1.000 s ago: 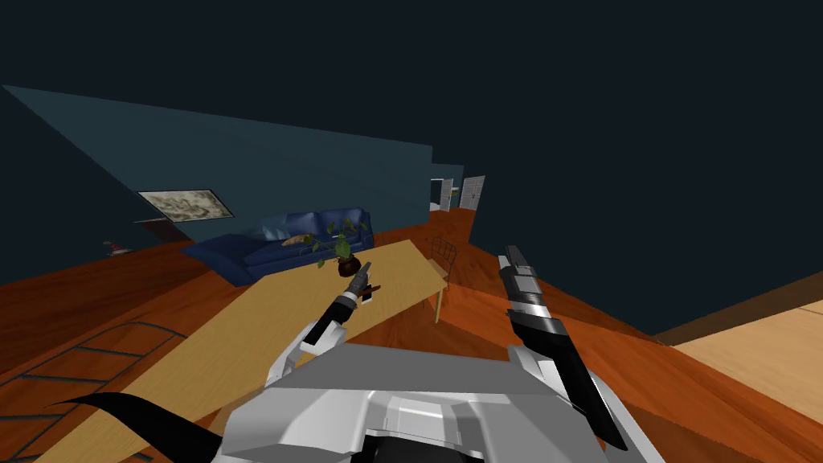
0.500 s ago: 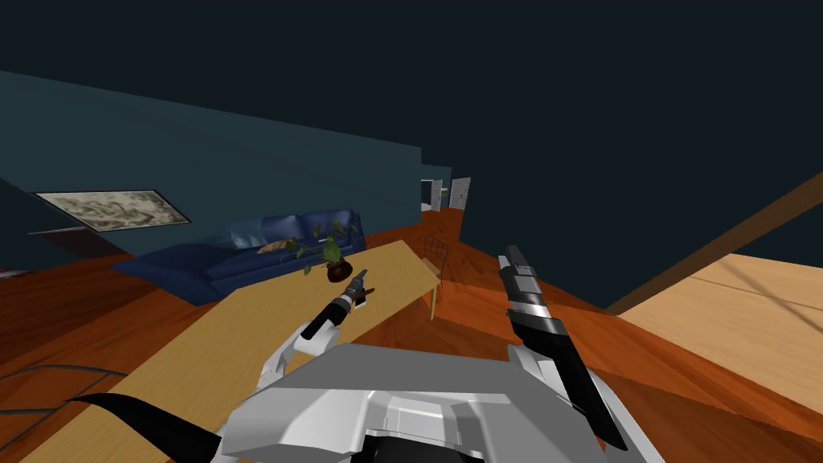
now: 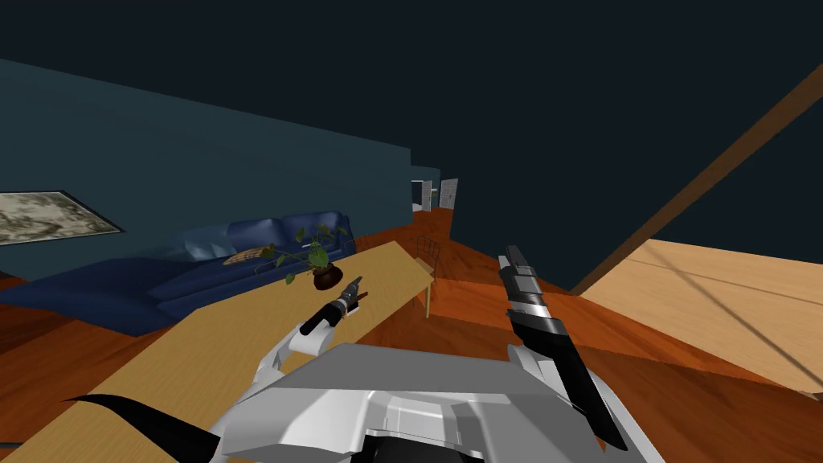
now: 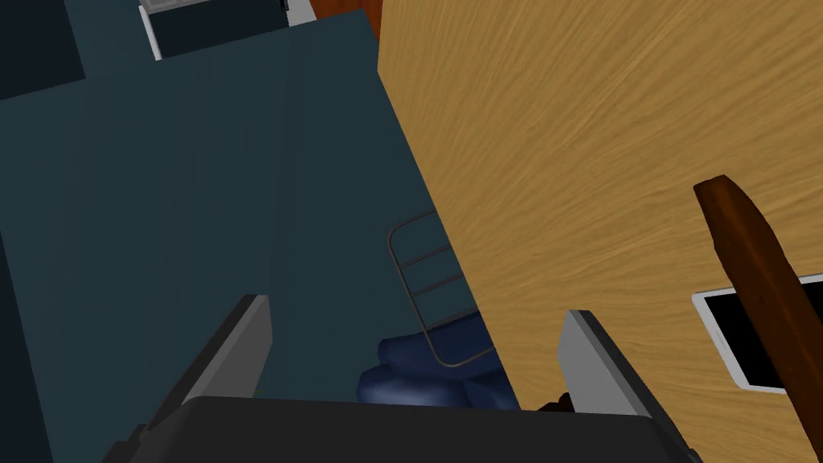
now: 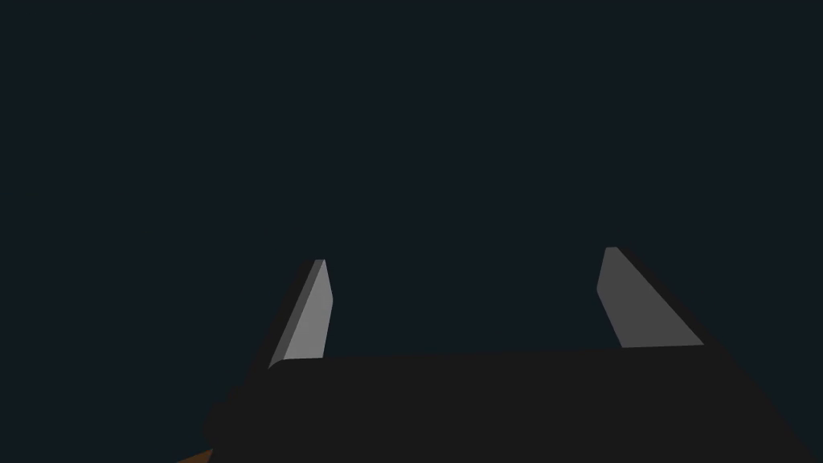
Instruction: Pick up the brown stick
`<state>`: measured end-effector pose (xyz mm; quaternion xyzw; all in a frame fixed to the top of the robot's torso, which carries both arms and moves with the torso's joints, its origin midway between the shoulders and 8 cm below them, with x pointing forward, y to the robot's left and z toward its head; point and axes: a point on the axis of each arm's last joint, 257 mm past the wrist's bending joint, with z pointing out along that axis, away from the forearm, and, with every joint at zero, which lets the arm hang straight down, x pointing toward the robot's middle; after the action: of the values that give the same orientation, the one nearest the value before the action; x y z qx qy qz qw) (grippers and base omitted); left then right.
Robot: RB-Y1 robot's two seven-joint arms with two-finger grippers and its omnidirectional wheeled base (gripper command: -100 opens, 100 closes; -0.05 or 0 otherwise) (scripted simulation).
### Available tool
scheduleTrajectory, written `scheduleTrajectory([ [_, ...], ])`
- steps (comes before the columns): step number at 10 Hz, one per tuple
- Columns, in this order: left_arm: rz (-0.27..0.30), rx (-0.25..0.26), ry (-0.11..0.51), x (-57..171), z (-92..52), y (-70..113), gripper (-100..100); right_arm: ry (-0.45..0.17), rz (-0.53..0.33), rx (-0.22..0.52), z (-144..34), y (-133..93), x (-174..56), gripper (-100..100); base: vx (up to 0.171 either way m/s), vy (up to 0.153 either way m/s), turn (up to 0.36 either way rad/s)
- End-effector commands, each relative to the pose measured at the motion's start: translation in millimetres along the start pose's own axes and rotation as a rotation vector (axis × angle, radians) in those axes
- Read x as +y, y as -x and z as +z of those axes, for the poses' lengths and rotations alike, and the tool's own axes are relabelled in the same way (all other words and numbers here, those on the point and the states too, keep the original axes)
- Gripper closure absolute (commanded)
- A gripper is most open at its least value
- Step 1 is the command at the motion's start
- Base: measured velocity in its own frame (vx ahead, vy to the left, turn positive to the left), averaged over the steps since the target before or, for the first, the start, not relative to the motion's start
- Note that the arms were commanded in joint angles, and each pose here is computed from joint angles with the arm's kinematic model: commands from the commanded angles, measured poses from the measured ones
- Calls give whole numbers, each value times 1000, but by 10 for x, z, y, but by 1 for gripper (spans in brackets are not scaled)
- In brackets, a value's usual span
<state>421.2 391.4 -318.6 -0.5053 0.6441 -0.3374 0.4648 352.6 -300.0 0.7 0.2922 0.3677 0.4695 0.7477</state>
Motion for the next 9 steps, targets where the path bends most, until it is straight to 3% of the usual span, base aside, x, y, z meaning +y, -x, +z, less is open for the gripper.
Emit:
scheduleTrajectory([
  [1,-2,-3,30,136,16,49,-100,0,0,0,0,0,0,0,-3,6,25],
  [2,-27,-10,101,349,23,175,-100,0,0,0,0,0,0,0,-5,0,-256],
  [3,-28,-17,122,456,13,209,-100,0,0,0,0,-1,1,0,-5,15,-135],
  [4,-58,-34,198,722,-9,373,-100,0,0,0,0,0,0,0,-4,13,-245],
  [5,-59,-35,213,771,-18,378,-100,0,0,0,0,0,0,0,-3,18,-122],
  [8,-135,-80,359,1262,-127,707,-100,0,0,0,0,0,0,0,2,12,-204],
  [9,-137,-84,391,1375,-166,725,-100,0,0,0,0,0,0,0,2,16,-124],
])
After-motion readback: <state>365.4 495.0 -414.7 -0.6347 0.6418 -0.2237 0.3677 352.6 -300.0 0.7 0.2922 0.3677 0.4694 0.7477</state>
